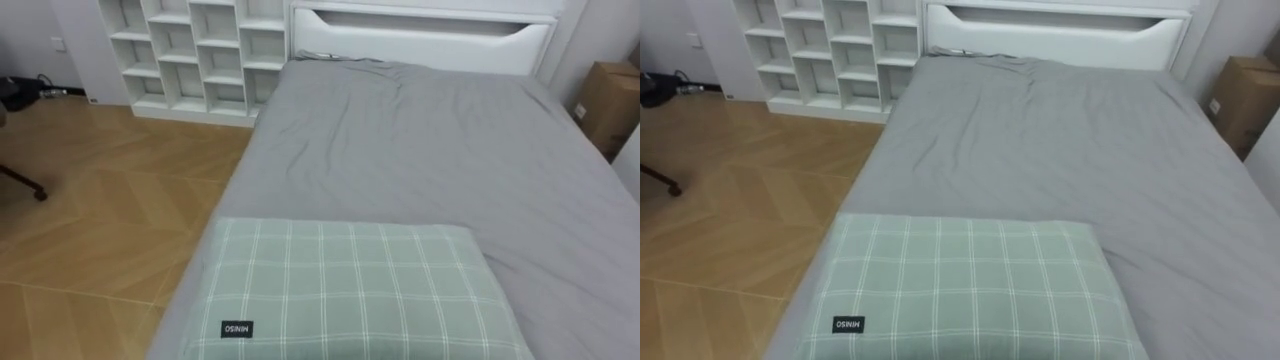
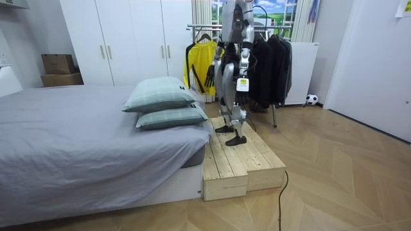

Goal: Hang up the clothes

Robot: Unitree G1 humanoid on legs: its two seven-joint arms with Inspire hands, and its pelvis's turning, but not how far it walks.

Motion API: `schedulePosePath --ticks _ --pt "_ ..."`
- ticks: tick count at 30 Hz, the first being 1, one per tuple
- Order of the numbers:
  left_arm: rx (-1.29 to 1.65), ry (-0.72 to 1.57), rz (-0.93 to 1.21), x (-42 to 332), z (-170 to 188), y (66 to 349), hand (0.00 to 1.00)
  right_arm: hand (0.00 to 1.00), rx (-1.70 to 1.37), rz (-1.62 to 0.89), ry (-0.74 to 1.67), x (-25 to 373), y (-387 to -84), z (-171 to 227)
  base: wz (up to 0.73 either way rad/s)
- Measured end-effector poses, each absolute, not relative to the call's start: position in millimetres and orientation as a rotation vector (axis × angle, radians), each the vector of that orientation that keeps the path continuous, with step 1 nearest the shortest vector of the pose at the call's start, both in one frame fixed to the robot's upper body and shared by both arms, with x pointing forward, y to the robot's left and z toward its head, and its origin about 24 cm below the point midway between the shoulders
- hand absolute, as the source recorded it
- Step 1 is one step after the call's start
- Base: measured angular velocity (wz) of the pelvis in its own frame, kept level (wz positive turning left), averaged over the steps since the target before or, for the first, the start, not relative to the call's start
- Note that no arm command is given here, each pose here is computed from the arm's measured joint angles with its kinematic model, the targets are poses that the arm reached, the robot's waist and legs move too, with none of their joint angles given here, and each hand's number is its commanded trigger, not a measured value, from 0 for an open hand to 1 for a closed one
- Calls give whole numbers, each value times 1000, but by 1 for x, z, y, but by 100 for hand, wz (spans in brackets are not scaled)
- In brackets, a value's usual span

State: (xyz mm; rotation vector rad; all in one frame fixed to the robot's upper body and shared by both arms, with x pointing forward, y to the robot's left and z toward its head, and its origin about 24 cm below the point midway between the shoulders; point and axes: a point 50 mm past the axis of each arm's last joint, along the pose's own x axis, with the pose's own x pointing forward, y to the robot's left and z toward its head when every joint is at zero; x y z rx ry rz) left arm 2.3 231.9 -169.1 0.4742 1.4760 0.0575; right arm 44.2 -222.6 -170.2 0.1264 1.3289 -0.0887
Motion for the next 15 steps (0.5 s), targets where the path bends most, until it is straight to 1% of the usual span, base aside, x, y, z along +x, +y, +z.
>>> schedulePosePath --ticks 7,15 --pt "473 1486 57 3 -169 231 0 0 128 -88 1330 44 -222 -170 0" --pt "456 1494 6 5 -170 228 0 0 126 -89 1332 46 -222 -170 0"
